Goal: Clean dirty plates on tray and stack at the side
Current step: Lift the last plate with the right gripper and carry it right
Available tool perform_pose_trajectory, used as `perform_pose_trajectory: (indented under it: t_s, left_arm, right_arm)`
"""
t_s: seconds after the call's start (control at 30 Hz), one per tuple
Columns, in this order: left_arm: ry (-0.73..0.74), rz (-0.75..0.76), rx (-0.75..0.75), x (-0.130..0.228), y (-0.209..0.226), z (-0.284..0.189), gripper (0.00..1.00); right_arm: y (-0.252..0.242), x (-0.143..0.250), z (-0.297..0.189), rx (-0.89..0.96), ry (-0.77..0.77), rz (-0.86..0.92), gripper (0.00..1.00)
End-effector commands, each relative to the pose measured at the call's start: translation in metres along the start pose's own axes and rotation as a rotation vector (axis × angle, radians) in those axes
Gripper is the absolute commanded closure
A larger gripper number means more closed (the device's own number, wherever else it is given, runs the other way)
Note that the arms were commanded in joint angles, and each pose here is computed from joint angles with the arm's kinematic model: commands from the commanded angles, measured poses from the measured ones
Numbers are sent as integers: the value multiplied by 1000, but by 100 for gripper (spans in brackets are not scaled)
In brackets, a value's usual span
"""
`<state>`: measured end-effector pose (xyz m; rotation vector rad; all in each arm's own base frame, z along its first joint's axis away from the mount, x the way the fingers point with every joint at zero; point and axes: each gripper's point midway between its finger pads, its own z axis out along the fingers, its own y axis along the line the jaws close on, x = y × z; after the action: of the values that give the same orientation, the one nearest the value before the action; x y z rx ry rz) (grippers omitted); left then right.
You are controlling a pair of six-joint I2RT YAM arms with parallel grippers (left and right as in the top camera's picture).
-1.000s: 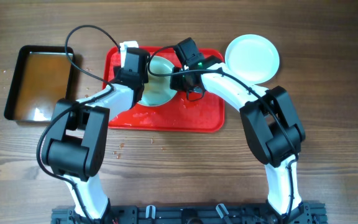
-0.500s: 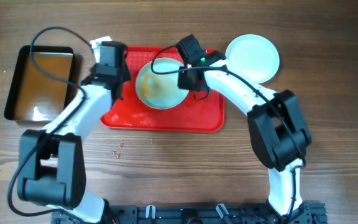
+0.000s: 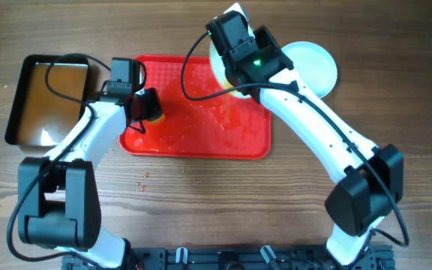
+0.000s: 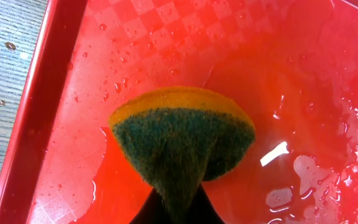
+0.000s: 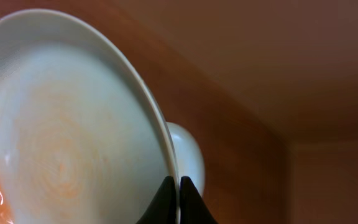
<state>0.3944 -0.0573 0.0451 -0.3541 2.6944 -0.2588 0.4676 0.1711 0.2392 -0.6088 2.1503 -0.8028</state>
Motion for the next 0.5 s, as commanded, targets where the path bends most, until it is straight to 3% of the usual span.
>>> perform_pose_trajectory:
  t_s: [0.0,0.17,0.47]
  left_arm:
    - [6,-9,35,0,-6,-2,96]
    - [7,-9,35,1,-6,-2,96]
    - [6,-9,35,0,-6,-2,96]
  right_arm:
    - [-72,-13,-36,355,38,-201,96]
    - [-65,-43,-61,394,-42,-247,96]
    - [-56,-47,-68,383,-67,-244,96]
